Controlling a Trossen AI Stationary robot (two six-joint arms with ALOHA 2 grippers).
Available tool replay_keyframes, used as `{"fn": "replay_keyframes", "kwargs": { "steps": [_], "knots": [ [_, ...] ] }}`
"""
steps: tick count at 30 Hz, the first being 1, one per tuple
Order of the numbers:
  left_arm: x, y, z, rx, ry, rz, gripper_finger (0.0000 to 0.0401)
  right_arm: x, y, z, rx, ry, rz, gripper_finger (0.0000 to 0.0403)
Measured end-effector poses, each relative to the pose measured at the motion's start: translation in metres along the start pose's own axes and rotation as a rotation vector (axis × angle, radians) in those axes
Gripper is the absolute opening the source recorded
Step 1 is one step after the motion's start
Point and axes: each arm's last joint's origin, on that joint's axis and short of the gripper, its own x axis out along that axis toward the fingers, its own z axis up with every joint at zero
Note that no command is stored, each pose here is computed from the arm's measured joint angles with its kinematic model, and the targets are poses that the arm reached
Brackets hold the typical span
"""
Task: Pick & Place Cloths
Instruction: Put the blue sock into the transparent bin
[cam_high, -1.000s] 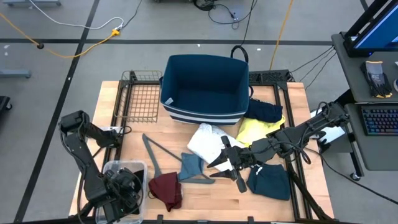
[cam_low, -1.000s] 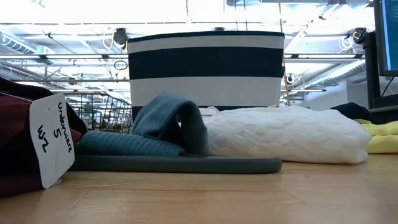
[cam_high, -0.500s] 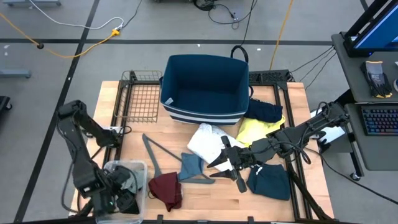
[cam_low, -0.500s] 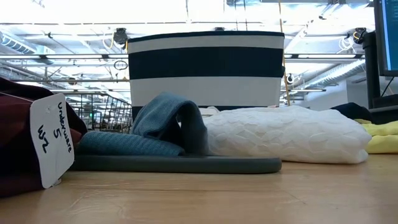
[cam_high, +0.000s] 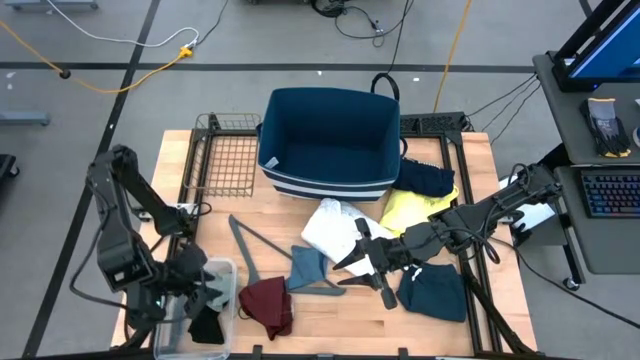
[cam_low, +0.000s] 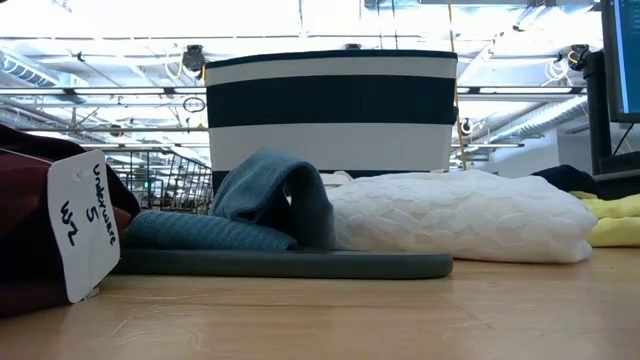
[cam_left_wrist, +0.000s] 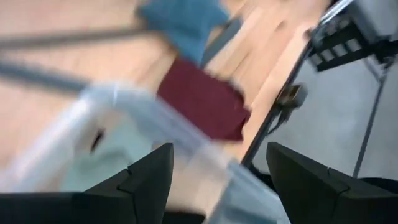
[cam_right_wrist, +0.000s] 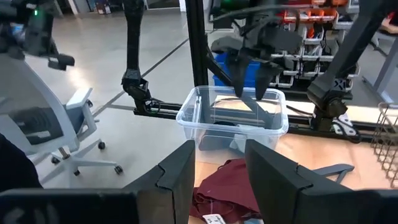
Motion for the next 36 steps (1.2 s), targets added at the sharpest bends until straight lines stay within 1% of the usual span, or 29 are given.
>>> {"fn": "replay_keyframes", "kwargs": {
  "steps": [3,5,10,14,17,24,26,30,36],
  "knots": [
    [-0.003,0.0,0.004,0.137,-0.091,-0.021,0.0262,0.0,0.0,0.0,0.0,0.0,0.0,0.0132],
    [-0.004,0.001,0.008,0.219,-0.175,-0.028,0.026,0.0,0.0,0.0,0.002,0.0,0.0,0.0132],
    [-0.011,0.0,0.016,0.335,-0.387,-0.048,0.0258,0.0,0.0,0.0,0.008,0.0,-0.003,0.0132],
    [-0.018,0.001,0.019,0.393,-0.47,-0.062,0.0259,0.002,-0.001,-0.001,0.033,-0.004,-0.047,0.0132],
    [-0.023,0.003,0.019,0.402,-0.47,-0.081,0.0255,0.007,-0.002,-0.004,0.028,0.002,-0.083,0.0132],
    [-0.03,0.005,0.015,0.412,-0.453,-0.119,0.0248,0.025,-0.002,-0.016,0.029,0.028,-0.088,0.0134],
    [-0.029,0.005,0.014,0.406,-0.439,-0.124,0.0248,0.031,-0.003,-0.021,0.05,0.045,-0.095,0.0136],
    [-0.021,0.004,0.009,0.409,-0.426,-0.143,0.0248,0.037,-0.004,-0.027,0.074,0.071,-0.106,0.0141],
    [0.003,0.0,0.001,0.418,-0.395,-0.199,0.0248,0.053,-0.008,-0.042,0.113,0.114,-0.148,0.0142]
  ]
}}
